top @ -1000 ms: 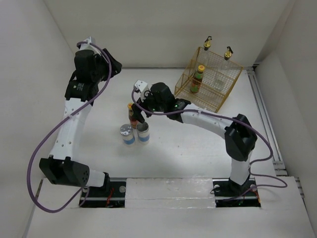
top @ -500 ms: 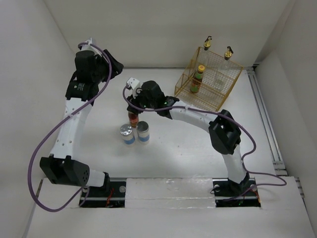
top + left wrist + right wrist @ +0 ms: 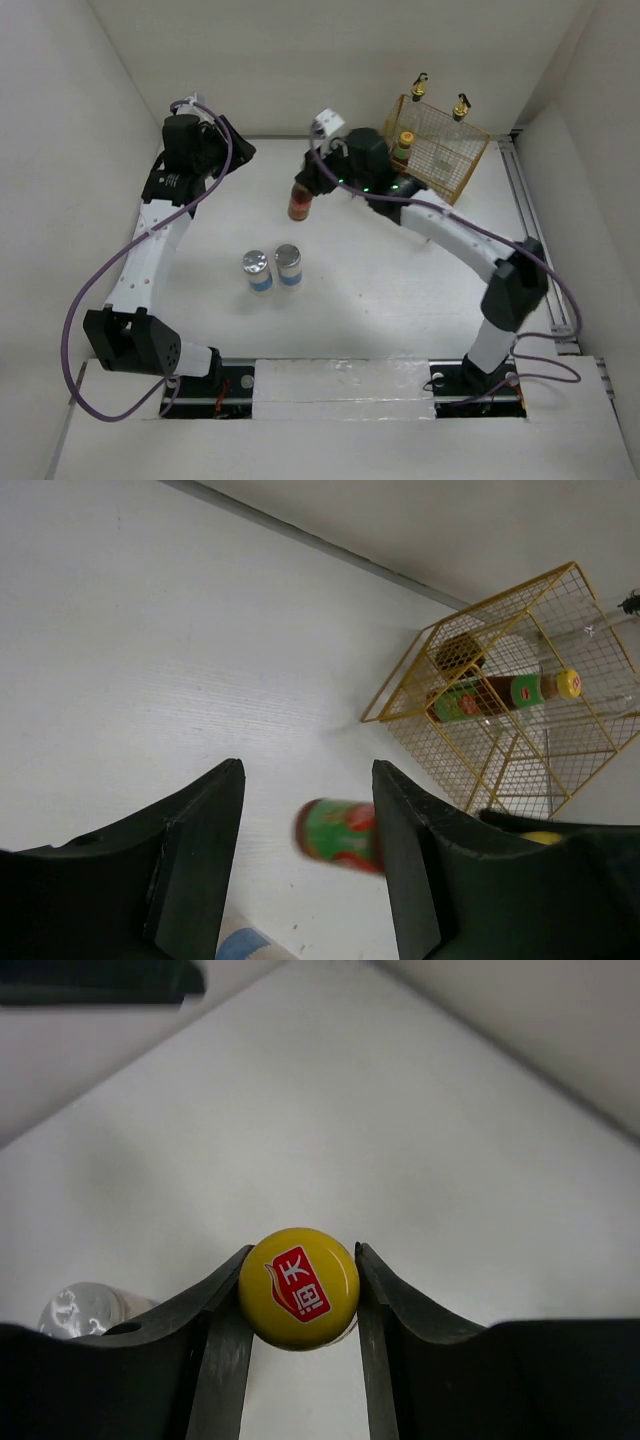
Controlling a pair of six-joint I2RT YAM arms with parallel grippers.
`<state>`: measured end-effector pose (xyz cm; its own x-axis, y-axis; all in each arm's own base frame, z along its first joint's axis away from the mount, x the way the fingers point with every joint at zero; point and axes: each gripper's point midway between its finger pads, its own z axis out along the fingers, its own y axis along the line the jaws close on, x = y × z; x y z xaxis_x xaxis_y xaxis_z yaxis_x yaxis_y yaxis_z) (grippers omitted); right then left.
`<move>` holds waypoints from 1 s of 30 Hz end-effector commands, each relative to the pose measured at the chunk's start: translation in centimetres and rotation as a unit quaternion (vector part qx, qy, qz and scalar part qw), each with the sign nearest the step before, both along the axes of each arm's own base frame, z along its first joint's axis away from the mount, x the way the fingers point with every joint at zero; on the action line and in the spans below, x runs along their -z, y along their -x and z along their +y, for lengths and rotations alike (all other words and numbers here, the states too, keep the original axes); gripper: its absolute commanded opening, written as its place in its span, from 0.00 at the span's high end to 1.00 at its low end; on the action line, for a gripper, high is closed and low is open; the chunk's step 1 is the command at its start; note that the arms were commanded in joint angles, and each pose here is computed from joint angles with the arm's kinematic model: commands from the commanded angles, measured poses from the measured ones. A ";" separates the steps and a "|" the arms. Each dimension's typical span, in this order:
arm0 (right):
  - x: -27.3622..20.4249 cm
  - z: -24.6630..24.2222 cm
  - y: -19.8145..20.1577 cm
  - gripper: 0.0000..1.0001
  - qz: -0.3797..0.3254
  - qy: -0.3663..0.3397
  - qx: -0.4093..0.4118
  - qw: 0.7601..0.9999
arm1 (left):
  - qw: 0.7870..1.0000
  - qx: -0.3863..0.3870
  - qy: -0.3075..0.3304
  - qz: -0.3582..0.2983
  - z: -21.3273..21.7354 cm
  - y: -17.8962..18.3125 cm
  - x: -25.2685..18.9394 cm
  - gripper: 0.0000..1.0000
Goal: Organize the condiment bottles
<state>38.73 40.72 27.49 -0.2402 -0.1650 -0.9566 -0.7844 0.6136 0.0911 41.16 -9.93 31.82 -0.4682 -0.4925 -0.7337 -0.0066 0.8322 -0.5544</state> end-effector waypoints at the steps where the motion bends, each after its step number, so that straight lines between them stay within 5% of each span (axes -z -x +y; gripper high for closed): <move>1: -15.8 -8.1 -0.6 1.00 -0.129 -0.139 0.079 0.979 | 1.000 0.024 0.012 -0.009 -1.3 0.4 0.0 0.50; 9: -16.1 -24.0 -3.3 1.00 -0.112 -0.104 0.244 0.958 | 0.998 0.050 0.032 0.015 -2.5 0.3 2.5 0.50; 16: -16.7 -33.1 -6.3 1.00 -0.120 -0.085 0.344 0.927 | 0.998 0.058 0.036 0.014 -2.9 -0.6 2.1 0.50; 30: -15.3 -38.4 -9.7 1.00 -0.135 -0.068 0.427 0.892 | 0.997 0.068 0.039 0.025 -3.3 -0.8 3.1 0.50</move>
